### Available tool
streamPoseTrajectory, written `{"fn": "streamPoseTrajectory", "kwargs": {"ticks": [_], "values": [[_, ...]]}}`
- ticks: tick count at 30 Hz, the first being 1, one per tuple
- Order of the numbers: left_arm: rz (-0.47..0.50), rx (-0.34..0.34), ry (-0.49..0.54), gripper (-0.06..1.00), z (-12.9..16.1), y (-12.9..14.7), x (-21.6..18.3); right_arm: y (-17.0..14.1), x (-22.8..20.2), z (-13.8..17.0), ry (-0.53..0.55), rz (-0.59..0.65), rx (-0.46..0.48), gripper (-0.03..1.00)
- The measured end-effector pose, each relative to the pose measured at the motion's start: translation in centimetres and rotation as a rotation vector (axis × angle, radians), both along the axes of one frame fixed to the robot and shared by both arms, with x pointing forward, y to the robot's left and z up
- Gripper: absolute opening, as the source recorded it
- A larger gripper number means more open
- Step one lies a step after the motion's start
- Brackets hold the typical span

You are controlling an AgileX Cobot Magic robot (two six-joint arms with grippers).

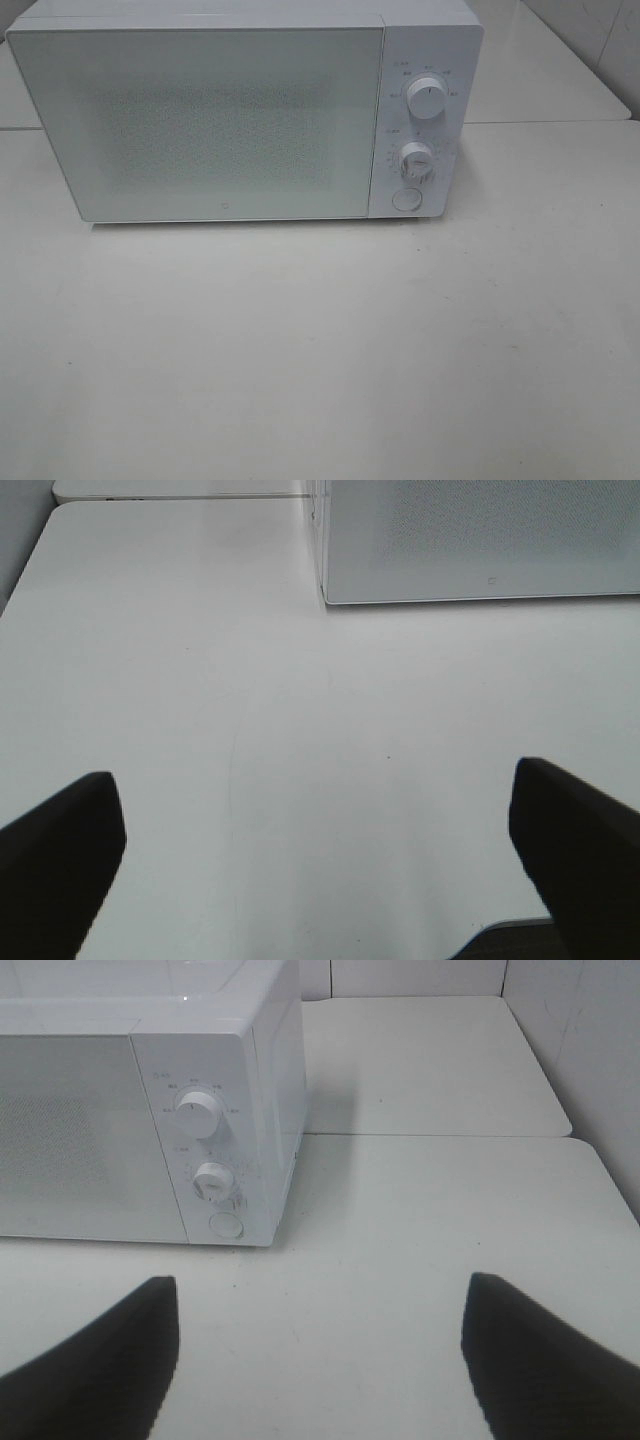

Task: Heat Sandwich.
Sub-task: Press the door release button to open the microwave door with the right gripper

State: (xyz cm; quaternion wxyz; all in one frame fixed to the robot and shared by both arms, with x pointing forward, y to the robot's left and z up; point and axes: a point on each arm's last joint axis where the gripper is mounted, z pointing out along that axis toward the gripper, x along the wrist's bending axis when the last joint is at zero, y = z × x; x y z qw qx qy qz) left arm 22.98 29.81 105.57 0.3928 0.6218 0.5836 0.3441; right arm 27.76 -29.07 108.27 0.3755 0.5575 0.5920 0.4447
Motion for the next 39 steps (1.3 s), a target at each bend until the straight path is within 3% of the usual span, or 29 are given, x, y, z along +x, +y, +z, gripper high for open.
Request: {"fn": "streamPoseTrajectory", "kwargs": {"ticks": [19, 39], "values": [[0.000, 0.000, 0.000, 0.99, 0.0, 0.0, 0.0, 0.1, 9.4, -0.5, 0.058, -0.040, 0.008, 0.76], [0.000, 0.000, 0.000, 0.99, 0.0, 0.0, 0.0, 0.2, 17.5, -5.9, 0.180, -0.085, 0.021, 0.76]]}}
